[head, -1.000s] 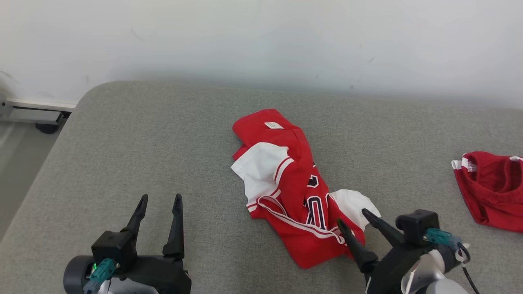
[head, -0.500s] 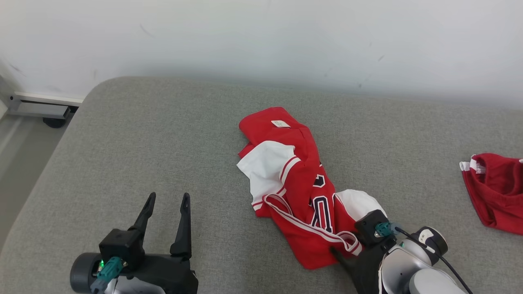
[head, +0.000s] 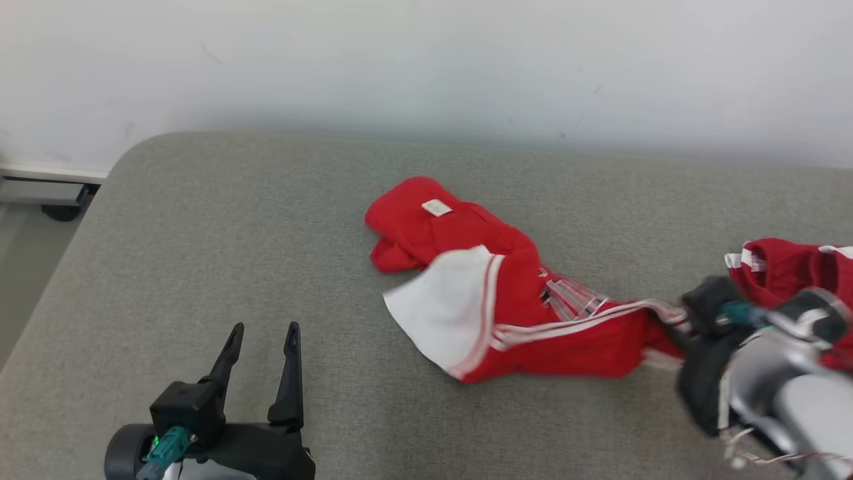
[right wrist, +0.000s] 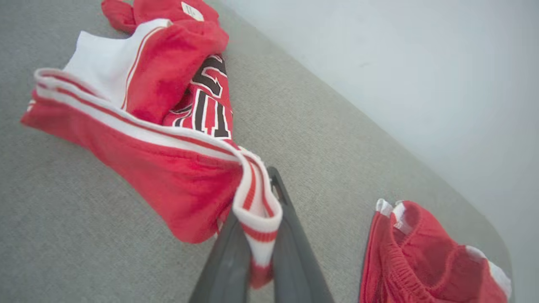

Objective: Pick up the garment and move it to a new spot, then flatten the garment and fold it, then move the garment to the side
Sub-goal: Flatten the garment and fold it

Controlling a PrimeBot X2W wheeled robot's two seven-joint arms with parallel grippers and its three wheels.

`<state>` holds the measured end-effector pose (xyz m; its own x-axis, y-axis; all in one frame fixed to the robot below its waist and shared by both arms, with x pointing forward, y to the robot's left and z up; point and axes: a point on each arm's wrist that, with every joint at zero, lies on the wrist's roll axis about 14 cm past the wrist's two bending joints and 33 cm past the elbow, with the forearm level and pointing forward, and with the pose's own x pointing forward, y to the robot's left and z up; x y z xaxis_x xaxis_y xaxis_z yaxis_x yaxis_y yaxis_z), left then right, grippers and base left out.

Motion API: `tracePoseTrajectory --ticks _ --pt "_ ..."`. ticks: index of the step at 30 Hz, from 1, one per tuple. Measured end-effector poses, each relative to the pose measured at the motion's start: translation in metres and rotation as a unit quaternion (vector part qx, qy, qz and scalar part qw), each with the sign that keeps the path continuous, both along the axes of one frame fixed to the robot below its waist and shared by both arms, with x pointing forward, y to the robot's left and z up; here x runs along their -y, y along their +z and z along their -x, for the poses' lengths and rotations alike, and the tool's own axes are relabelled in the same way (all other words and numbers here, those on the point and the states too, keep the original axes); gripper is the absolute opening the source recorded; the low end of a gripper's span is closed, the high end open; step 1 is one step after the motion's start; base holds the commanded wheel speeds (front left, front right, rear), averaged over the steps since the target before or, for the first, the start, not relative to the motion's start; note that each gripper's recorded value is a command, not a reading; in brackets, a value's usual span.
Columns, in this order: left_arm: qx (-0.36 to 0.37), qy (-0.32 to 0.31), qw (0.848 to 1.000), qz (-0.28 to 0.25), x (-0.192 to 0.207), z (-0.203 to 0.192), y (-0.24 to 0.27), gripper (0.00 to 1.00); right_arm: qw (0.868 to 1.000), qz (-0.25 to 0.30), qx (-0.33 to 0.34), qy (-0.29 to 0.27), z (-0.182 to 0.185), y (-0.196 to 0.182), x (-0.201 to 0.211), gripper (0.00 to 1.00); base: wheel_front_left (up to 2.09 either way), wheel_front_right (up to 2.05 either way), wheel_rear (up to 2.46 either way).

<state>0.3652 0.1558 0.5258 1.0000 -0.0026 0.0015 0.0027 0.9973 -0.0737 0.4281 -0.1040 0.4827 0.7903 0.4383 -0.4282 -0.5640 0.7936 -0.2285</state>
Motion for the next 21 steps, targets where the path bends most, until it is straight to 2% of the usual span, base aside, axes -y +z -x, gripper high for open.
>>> tracePoseTrajectory --ticks 4,7,13,14,15,16,19,21 --pt "0.001 -0.01 1.0 0.001 0.007 -0.003 0.001 1.0 0.998 0.017 0.045 -0.03 -0.011 0.022 0.041 0.0 0.0 0.0 0.0" --pt "-0.001 -0.02 1.0 0.002 0.014 -0.005 0.0 1.0 0.997 0.023 0.051 -0.051 -0.011 0.025 0.062 0.0 0.0 0.0 0.0" --pt "-0.008 -0.031 0.999 0.004 0.022 -0.006 -0.002 1.0 0.997 0.021 -0.009 -0.067 0.009 -0.013 0.071 0.0 0.0 0.0 0.0" --pt "-0.009 -0.031 0.999 0.004 0.022 -0.006 -0.003 1.0 0.997 0.018 -0.013 -0.068 0.01 -0.015 0.071 0.22 0.0 0.0 0.0" --pt "-0.008 -0.031 0.999 0.004 0.021 -0.006 -0.003 1.0 0.997 0.015 -0.017 -0.07 0.01 -0.017 0.07 0.72 0.0 0.0 0.0" --pt "-0.009 -0.031 0.999 0.004 0.021 -0.007 -0.003 1.0 0.997 0.009 -0.02 -0.072 0.01 -0.017 0.068 1.0 0.0 0.0 0.0" --pt "-0.013 -0.033 0.999 0.004 0.023 -0.008 -0.005 1.0 0.997 -0.014 -0.014 -0.078 0.008 -0.01 0.067 1.0 0.0 0.0 0.0" --pt "-0.014 -0.035 0.999 0.004 0.024 -0.009 -0.005 1.0 0.994 -0.071 0.006 -0.083 0.003 0.011 0.06 1.0 0.0 0.0 0.0"
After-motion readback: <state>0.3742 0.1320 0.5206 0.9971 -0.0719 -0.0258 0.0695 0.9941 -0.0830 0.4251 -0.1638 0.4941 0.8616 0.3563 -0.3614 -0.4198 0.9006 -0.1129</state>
